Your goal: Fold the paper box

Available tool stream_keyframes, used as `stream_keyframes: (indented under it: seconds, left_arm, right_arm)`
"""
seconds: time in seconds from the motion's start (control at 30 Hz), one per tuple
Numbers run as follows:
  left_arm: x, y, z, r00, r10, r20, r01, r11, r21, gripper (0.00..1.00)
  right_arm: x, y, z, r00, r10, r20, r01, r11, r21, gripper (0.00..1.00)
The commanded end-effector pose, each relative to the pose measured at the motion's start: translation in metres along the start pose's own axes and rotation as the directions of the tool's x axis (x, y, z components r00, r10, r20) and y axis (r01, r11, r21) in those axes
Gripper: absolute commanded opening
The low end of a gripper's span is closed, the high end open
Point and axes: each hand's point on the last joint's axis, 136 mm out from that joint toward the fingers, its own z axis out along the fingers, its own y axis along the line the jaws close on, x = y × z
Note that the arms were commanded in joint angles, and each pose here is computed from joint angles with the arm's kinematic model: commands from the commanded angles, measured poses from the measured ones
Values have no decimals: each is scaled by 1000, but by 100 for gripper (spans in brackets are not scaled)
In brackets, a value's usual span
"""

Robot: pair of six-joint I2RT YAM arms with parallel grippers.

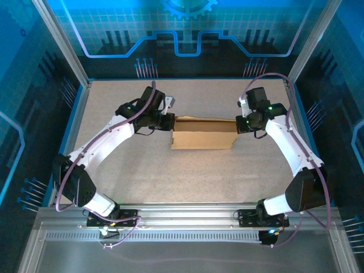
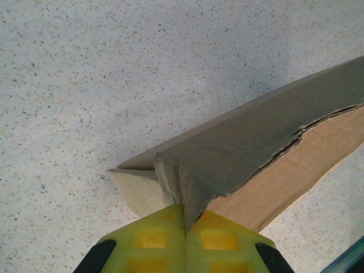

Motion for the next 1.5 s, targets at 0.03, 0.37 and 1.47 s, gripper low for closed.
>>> stream_keyframes:
  seconds: [0.03,0.37,1.47]
  left_arm:
    - [-3,-10,-2,995,-90,-34,92,995,37,0]
    - [10,-20,6,954,-262,-148,274,960,64,0]
    - [5,-20,-7,853,-427,-299,482,864,142,0]
  right_arm:
    - [22,-1,3,995,-10,-102,13,999,32,0]
    - [25,-1,3,991,-44,-123,52,997,59,0]
    - [31,-4,14,987,-63,-146,75,994,77,0]
